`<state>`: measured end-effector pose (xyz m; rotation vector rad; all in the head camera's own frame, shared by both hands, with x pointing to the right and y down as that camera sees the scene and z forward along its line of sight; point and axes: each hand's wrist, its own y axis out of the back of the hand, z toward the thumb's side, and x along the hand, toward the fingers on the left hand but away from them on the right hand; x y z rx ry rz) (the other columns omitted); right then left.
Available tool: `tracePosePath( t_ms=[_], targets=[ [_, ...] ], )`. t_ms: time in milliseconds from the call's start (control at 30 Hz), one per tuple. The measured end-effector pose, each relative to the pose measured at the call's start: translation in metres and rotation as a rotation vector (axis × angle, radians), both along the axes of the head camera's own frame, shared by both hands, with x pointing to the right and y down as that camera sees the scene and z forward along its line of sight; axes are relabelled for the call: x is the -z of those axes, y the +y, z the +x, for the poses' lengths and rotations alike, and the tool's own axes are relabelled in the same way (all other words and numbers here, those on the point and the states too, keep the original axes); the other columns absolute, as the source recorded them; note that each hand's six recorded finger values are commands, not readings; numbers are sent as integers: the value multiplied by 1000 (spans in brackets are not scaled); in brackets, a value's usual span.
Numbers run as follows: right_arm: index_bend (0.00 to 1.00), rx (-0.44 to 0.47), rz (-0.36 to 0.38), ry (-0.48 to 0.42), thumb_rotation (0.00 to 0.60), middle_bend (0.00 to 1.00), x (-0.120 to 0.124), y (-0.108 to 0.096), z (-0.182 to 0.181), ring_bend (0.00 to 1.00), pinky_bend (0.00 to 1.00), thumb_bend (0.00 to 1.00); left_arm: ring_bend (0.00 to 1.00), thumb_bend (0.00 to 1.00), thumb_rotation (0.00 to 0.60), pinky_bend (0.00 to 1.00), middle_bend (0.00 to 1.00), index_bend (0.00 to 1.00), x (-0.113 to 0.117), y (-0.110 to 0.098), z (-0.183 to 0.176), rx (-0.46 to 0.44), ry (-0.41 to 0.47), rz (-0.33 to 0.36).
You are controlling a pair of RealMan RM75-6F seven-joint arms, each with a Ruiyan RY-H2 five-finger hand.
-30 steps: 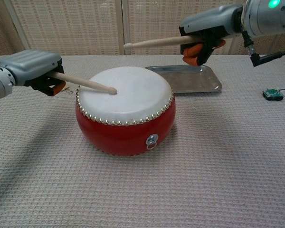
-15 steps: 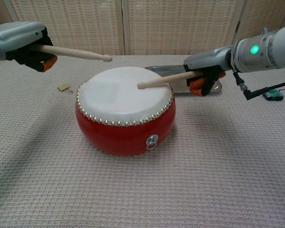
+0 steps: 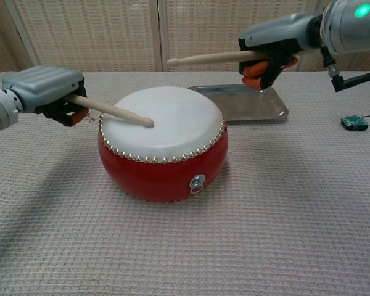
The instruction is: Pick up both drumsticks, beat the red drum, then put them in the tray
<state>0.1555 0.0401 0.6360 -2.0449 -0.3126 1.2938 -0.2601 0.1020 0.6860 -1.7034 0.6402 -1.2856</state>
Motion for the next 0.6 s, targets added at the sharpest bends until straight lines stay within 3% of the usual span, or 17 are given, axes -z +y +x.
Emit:
tracePosePath(
  t_ms=[333, 433, 600],
  targets=[
    [1000, 87, -32, 175, 600, 1000, -50, 15, 7, 1000, 1000, 810, 1000, 699, 600, 1000, 1000, 1000, 46, -19, -8, 71, 124, 68],
    [1000, 61, -21, 146, 600, 1000, -43, 13, 3, 1000, 1000, 810, 1000, 699, 600, 1000, 1000, 1000, 40, -16, -6, 66, 112, 52],
    [1000, 5, 8, 28, 600, 1000, -12, 6, -3, 1000, 1000, 810, 1000, 699, 600, 1000, 1000, 1000, 14, -3, 1, 34, 61, 4]
  ],
)
